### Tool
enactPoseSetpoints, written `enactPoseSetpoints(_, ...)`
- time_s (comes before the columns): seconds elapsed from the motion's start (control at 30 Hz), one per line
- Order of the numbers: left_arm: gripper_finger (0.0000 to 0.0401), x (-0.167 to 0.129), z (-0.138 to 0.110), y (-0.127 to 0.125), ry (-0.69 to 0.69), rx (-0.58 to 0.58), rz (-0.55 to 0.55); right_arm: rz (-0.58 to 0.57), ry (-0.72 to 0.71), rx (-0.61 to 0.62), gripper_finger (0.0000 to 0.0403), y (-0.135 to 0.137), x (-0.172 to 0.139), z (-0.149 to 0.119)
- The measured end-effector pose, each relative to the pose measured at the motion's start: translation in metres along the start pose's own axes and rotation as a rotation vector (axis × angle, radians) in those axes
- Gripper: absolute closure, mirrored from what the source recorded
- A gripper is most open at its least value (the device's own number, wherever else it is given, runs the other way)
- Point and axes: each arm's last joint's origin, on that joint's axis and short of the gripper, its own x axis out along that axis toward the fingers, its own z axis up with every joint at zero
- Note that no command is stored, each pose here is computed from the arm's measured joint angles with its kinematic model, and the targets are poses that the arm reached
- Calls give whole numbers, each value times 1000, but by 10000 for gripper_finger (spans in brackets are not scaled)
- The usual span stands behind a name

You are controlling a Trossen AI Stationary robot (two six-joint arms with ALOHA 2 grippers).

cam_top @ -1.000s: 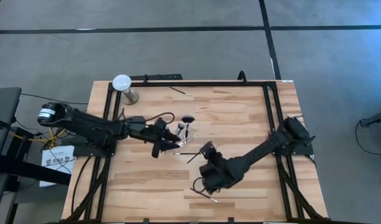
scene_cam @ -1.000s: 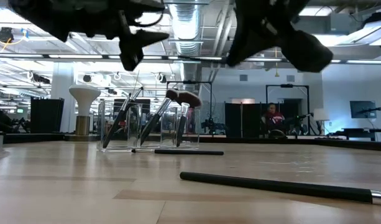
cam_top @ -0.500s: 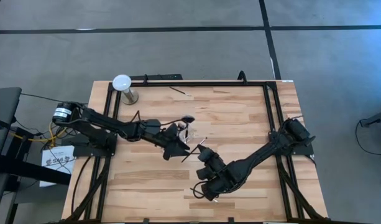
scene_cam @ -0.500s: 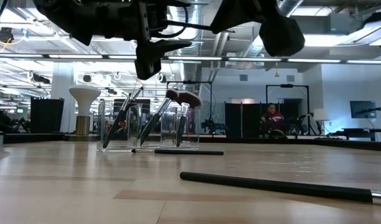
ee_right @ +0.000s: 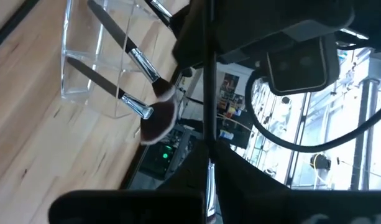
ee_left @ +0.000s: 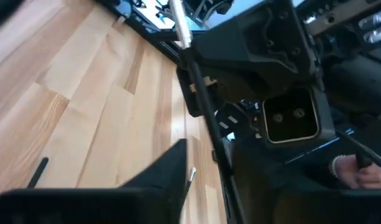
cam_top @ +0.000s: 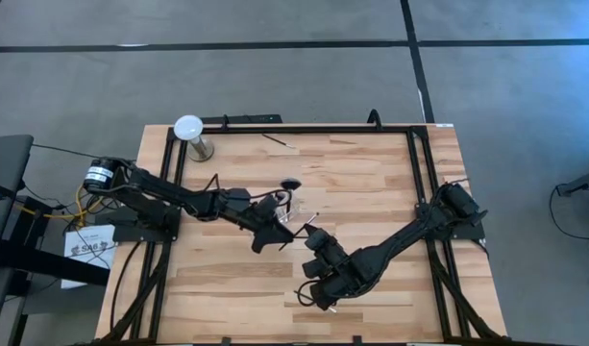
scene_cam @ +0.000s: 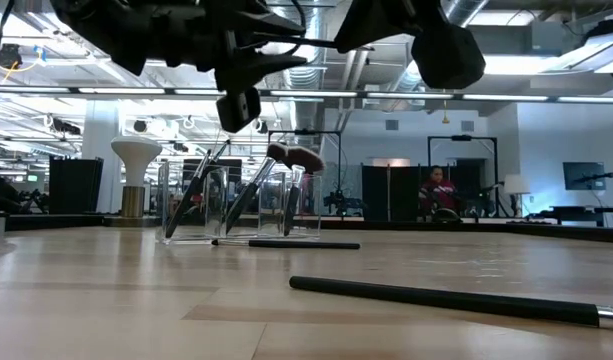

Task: Put items in baskets/containers
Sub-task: Put the eyeshadow brush into the left section of the transparent organizer

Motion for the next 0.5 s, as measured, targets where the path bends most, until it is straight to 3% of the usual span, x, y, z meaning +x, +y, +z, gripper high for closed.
enactPoseSetpoints(0.17,385,0,-2,2,10,66,19,-7,-4,19,399,-2,-1,1)
enactPoseSetpoints(0.5,390,1,-2,-2,-10,160,23,-14,-8,111,398,-3,-1,2)
